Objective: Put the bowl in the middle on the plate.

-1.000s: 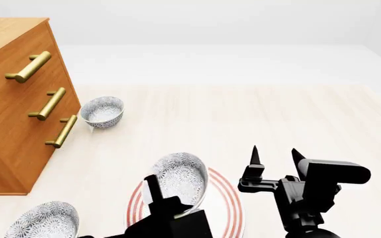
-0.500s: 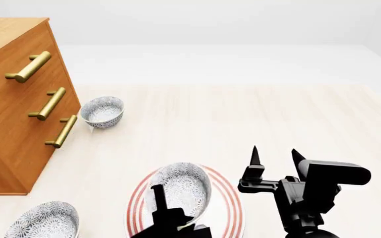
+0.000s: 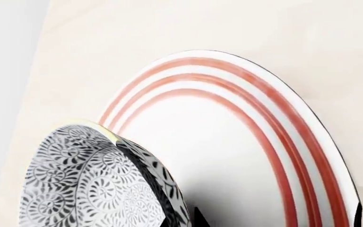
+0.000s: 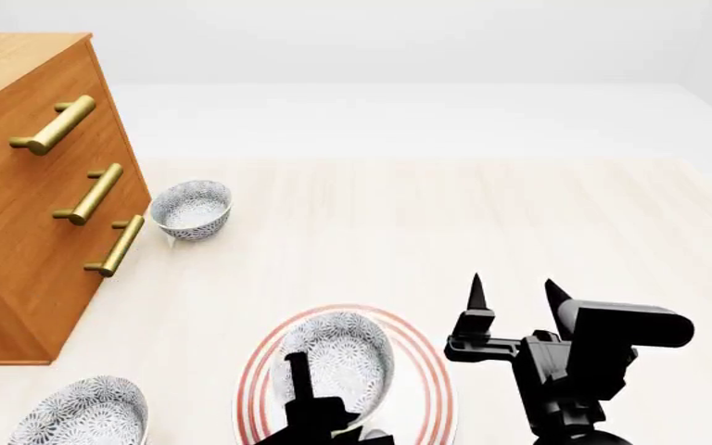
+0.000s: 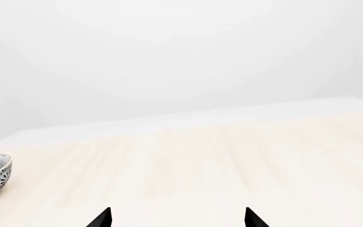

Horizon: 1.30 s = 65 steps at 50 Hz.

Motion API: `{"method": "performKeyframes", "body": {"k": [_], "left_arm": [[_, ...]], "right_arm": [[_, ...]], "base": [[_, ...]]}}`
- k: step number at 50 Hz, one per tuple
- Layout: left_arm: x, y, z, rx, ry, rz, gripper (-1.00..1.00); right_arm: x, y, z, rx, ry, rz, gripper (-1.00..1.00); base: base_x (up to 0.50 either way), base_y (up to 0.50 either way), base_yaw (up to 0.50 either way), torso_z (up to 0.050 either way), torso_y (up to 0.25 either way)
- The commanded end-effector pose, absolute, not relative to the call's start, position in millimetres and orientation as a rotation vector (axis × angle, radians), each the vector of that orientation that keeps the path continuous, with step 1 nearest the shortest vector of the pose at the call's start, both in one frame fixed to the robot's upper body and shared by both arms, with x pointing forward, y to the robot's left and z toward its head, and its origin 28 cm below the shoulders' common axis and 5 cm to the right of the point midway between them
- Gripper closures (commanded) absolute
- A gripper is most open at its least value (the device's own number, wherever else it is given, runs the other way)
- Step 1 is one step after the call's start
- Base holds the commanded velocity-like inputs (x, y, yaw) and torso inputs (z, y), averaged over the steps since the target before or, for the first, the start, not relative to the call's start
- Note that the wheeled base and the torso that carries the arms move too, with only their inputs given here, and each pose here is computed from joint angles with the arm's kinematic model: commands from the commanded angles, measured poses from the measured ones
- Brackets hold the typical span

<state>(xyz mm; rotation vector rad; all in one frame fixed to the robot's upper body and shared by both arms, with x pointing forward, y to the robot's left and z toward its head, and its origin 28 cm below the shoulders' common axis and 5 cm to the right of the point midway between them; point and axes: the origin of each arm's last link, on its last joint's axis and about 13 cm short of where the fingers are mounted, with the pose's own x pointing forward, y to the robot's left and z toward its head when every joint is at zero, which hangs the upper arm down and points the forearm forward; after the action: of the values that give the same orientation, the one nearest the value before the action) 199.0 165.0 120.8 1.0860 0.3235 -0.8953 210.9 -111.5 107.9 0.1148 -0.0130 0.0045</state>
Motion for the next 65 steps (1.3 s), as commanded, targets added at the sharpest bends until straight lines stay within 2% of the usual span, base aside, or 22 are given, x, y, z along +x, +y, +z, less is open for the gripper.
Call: {"method": "performKeyframes", "body": {"k": [1,18,19,38,45,65], "left_arm": [[202.3,165.0,121.7,1.095,0.298,-0.863,1.00],[202.4,165.1,119.4,1.113,0.313,-0.879,1.00],[202.0,165.3,119.5,1.117,0.314,-0.882,-1.00],[200.6,165.9,127.5,1.107,0.293,-0.893,-1.00],[187.6,170.2,157.4,1.034,0.319,-1.021,-1.00],[186.1,187.9,209.7,0.873,0.259,-0.968,-1.00]], "right_arm": [[210.7,-111.7,107.6,0.115,-0.012,0.003,-1.00],[210.4,-111.8,108.1,0.114,-0.013,0.003,-1.00],[210.4,-111.8,108.1,0.115,-0.014,0.003,-1.00],[210.4,-111.4,107.8,0.116,-0.014,0.004,-1.00],[209.7,-111.0,108.9,0.114,-0.017,0.006,-1.00],[209.6,-110.8,108.7,0.115,-0.017,0.007,-1.00]], "base": [[0.00,0.00,0.00,0.000,0.000],[0.00,0.00,0.00,0.000,0.001],[0.00,0.00,0.00,0.000,0.000],[0.00,0.00,0.00,0.000,0.000],[0.00,0.00,0.00,0.000,0.000],[0.00,0.00,0.00,0.000,0.000]]}}
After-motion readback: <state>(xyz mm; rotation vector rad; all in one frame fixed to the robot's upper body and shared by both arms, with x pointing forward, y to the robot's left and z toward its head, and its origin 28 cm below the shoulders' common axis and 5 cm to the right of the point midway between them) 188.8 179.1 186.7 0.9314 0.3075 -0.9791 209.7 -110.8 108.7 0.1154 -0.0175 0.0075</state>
